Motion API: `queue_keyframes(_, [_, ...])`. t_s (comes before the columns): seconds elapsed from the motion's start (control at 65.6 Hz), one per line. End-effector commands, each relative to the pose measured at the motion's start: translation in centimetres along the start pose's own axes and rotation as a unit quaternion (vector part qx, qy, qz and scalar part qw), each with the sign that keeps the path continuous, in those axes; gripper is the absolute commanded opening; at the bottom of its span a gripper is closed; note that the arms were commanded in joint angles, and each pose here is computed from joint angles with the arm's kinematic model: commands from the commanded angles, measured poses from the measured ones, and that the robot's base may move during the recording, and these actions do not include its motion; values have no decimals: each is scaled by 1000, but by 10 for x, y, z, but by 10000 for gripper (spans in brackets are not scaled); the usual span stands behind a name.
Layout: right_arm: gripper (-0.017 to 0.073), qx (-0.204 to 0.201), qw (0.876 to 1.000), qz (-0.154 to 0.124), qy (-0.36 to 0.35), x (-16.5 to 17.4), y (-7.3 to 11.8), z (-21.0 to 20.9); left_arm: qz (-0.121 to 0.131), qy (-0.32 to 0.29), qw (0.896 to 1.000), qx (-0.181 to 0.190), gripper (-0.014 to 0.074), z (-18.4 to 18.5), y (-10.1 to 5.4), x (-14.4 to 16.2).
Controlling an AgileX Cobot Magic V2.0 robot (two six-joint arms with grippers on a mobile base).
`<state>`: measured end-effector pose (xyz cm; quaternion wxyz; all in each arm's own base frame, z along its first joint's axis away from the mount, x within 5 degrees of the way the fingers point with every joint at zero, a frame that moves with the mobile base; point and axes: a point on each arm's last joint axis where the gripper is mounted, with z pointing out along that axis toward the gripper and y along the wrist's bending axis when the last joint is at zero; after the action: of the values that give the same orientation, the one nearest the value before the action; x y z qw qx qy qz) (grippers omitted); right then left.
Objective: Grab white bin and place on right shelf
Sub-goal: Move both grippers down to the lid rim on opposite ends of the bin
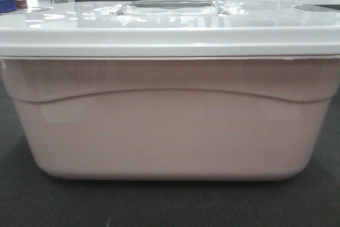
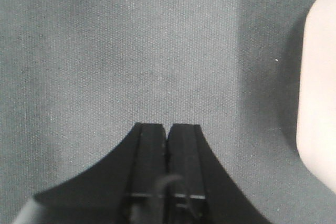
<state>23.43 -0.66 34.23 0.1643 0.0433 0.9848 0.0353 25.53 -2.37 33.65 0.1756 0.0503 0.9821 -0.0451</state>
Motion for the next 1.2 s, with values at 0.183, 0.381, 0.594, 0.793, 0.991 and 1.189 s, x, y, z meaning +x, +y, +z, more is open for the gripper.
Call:
queue_keyframes(0.183, [69, -2, 1000, -1, 18, -8, 1, 5, -3, -70, 998, 6, -116, -17, -4, -10])
queue_keyframes(0.381, [112, -3, 1000, -1, 6, -10, 1, 5, -3, -79, 997, 6, -112, -17, -4, -12])
queue_keyframes(0.594, [512, -3, 1000, -1, 2, -11, 1, 5, -1, -77, 997, 13, 113, -17, -5, -11])
queue_keyframes(0.793, [624, -3, 1000, -1, -7, -12, 1, 5, -2, -75, 997, 18, 440, -17, -6, -11])
queue_keyframes(0.991, [624, -3, 1000, -1, -7, -12, 1, 5, -4, -78, 997, 22, 440, -17, -7, -11])
queue_keyframes(1.189, [624, -5, 1000, 0, 10, -9, 1, 5, -12, -89, 995, 39, 439, -18, -10, -13])
